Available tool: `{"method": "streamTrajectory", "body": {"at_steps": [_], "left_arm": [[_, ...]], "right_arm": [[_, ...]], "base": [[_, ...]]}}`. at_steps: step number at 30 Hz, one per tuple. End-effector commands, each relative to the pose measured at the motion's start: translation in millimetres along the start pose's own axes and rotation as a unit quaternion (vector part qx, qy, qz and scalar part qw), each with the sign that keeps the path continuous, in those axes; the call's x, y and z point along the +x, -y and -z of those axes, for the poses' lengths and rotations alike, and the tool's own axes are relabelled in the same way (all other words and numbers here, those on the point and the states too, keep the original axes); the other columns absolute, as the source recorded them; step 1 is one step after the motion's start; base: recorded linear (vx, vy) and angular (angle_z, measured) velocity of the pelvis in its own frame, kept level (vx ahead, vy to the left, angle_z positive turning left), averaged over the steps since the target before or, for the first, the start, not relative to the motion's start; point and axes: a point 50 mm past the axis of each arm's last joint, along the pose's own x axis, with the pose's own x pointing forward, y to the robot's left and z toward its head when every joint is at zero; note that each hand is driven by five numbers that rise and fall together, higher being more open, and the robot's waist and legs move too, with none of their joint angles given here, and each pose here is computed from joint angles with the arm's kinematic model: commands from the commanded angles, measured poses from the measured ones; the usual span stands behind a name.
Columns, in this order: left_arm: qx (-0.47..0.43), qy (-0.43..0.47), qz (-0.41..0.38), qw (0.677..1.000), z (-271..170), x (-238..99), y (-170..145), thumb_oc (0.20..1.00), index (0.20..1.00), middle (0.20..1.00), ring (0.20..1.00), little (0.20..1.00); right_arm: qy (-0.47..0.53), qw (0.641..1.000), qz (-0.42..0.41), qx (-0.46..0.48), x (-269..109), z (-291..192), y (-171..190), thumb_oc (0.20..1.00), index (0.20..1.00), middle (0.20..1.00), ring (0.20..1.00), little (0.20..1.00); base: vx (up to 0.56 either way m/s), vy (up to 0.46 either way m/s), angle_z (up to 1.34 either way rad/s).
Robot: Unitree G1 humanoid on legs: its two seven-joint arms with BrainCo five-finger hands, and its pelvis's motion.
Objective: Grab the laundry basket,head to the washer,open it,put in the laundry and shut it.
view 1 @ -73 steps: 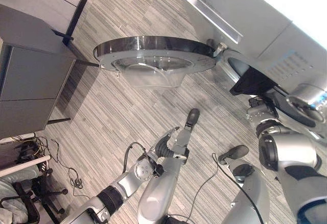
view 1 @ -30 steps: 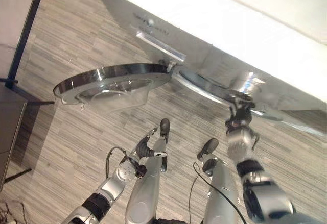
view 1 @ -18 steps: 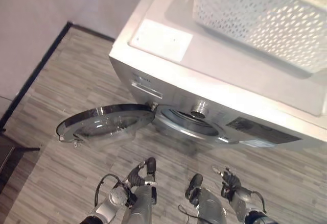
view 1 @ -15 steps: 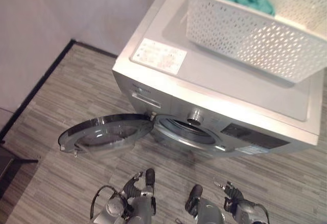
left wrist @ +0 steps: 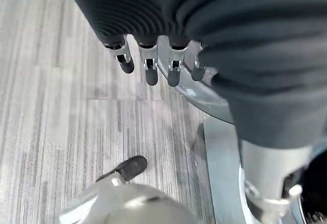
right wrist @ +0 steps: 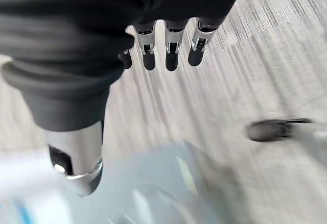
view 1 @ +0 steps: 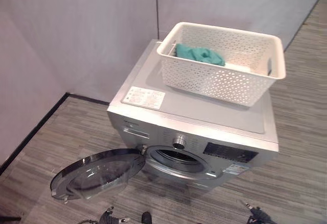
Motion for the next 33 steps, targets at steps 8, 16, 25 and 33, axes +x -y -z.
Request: {"method": "streamTrajectory", "body": {"at_steps": [8, 16, 25, 33], "left_arm": [[-0.018, -0.026, -0.009, 0.999, 3.5, 1.1, 4.2, 1.000, 1.000, 1.000, 1.000, 1.000], [0.101, 0.026, 0.026, 0.994, -16.8, 3.1, 11.3, 1.000, 1.000, 1.000, 1.000, 1.000], [0.115, 0.014, 0.009, 0.993, -13.2, 4.7, -4.4, 1.000, 1.000, 1.000, 1.000, 1.000], [0.112, 0.024, 0.020, 0.993, -15.9, 4.9, -3.9, 1.000, 1.000, 1.000, 1.000, 1.000]], "right_arm": [[0.303, 0.945, 0.062, 0.109, -29.1, -131.9, 20.8, 1.000, 1.000, 1.000, 1.000, 1.000], [0.610, 0.788, 0.034, 0.078, -136.2, -269.5, -6.4, 1.000, 1.000, 1.000, 1.000, 1.000], [0.698, 0.716, 0.019, 0.011, -192.2, -327.4, -18.0, 1.000, 1.000, 1.000, 1.000, 1.000], [0.725, 0.643, -0.030, -0.244, -244.2, -382.3, -65.1, 1.000, 1.000, 1.000, 1.000, 1.000]], "base": [[0.05, 0.041, -0.05], [0.02, 0.119, 0.00], [0.02, -0.088, 0.14], [0.12, -0.201, 0.89]]}}
